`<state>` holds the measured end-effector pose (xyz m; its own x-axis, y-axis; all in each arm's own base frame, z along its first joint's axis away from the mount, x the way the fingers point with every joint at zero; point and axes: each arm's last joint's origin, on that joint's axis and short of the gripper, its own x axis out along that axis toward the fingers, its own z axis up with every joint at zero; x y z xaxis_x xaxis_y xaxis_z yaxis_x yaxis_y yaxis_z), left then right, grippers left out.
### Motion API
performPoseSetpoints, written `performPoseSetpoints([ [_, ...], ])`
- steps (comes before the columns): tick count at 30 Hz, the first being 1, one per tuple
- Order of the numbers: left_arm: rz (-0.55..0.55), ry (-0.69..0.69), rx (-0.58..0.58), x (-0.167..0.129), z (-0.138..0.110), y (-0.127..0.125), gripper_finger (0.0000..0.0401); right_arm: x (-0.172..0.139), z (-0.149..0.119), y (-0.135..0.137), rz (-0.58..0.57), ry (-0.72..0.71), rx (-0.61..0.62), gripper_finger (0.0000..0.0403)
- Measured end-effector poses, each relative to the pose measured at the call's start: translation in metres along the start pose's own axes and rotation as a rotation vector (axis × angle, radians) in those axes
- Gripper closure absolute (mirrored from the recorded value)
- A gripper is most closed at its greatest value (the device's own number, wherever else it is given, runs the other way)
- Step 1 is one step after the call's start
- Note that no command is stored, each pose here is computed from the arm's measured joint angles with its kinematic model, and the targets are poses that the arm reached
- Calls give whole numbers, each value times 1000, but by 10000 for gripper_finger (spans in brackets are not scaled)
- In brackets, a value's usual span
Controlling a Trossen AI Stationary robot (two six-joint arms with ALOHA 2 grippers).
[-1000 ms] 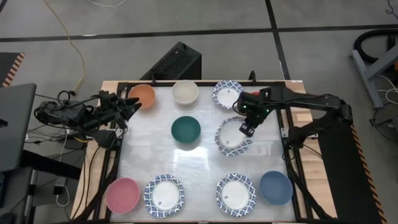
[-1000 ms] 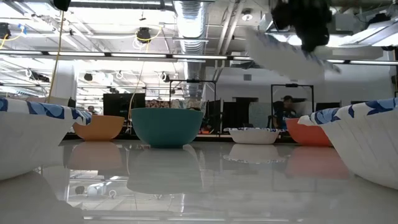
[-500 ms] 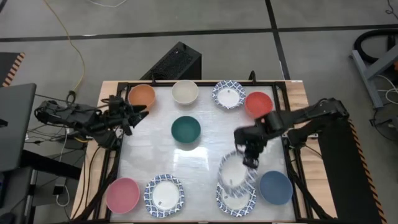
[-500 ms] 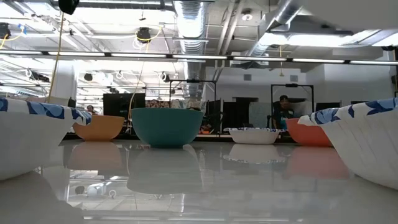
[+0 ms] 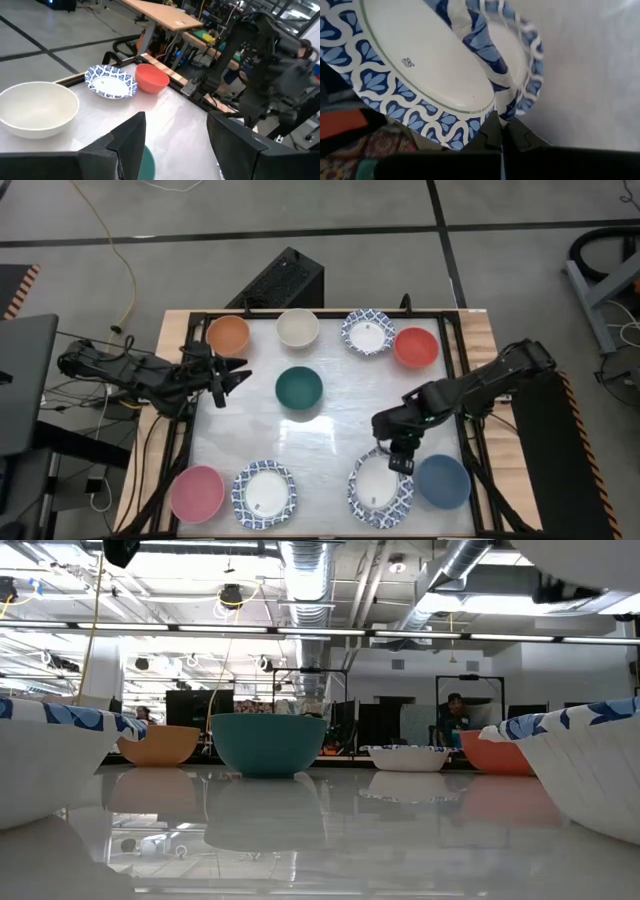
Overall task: Nest bowls inside each other
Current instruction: Stack the middle right blue patterned bowl on top of the bottom right blue patterned bowl
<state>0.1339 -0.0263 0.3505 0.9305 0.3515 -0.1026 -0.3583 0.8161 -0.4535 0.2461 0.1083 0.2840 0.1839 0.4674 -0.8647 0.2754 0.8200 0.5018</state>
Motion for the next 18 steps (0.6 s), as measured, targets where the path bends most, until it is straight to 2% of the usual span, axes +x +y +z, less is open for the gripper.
performPoseSetpoints([
  [2, 1, 1, -11, 0, 0, 0, 201, 9, 1, -4, -20, 42, 18, 394],
  [9, 2, 3, -25, 0, 0, 0, 201, 34, 8, -7, -22, 140, -37, 394],
  [18, 10, 14, -27, 0, -2, 1, 201, 65, 22, -16, -78, 208, -74, 394],
])
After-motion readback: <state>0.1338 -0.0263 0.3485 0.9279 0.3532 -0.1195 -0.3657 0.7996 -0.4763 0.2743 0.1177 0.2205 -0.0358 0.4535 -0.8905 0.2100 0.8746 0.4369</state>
